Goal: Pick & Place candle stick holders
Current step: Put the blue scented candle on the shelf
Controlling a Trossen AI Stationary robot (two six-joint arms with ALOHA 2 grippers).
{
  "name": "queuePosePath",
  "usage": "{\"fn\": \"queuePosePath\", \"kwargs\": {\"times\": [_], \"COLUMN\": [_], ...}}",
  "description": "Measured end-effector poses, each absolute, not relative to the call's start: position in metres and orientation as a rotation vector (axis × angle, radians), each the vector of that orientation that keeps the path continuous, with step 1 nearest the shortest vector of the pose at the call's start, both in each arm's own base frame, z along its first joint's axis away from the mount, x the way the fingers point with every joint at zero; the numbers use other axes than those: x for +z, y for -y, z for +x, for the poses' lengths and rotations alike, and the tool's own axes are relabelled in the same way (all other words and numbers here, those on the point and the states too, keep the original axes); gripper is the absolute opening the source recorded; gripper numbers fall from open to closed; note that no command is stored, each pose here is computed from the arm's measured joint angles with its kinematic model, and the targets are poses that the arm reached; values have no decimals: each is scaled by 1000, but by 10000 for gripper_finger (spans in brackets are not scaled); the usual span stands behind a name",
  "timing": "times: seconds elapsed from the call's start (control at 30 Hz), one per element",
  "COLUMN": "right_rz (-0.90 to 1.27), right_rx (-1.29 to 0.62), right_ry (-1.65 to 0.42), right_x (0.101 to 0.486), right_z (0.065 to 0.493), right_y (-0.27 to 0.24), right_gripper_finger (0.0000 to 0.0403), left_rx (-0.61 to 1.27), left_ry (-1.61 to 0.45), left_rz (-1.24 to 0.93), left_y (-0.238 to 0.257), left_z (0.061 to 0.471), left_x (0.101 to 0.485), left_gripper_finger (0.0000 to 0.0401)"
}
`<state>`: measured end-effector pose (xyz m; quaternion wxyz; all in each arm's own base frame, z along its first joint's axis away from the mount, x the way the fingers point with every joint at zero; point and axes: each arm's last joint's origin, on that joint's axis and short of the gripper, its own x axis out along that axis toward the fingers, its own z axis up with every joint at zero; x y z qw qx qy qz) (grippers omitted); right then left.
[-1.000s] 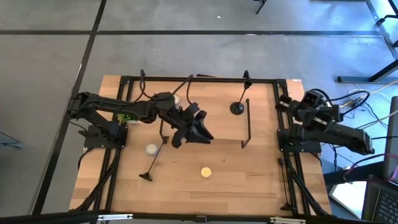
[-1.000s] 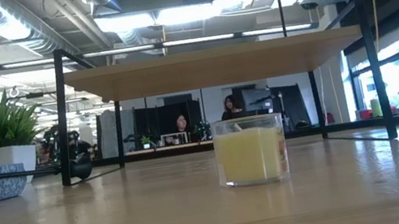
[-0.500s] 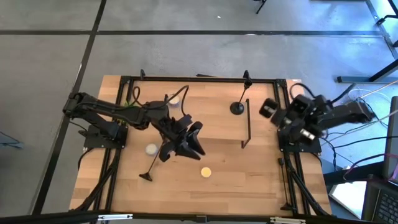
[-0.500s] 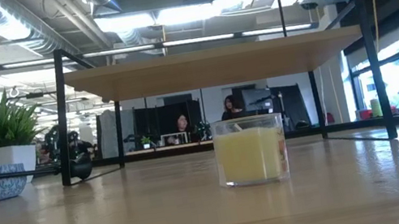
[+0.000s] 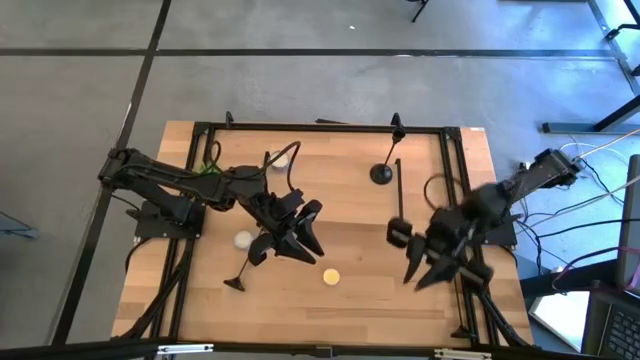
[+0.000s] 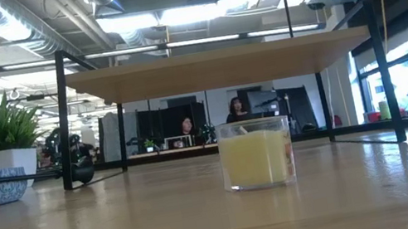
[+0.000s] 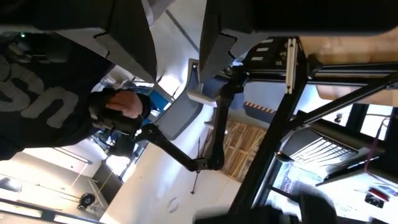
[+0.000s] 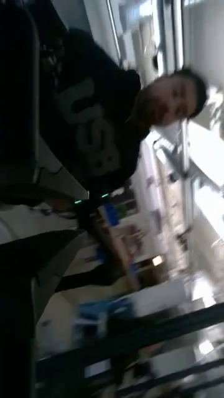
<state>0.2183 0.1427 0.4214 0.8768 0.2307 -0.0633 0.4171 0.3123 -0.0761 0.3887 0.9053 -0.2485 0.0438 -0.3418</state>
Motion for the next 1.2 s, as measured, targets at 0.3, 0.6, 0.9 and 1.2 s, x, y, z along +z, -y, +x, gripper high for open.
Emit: {"fn": "queuePosePath", "kwargs": {"times": [0.3,0.6,0.9,1.2], "right_rz": [667,795,830,815], "right_rx": [575,434,351,309], "right_ry": [-231,-467,-646,-758], "right_x": [391,368,346,327], "right_z": [200,195,199,206], "right_y": [-175,-183,-190,-198], "right_gripper_finger": [74,73,73,73], "left_rx": [-699,-679,-604,-535], "left_ry": [-90,-240,-580,-775], "left_rz": [-485,-513,-537,-485], "left_y": [74,78,87,109], "left_z": [301,300,290,274], "left_x": [396,383,352,334], "left_gripper_finger": [116,116,116,116]}}
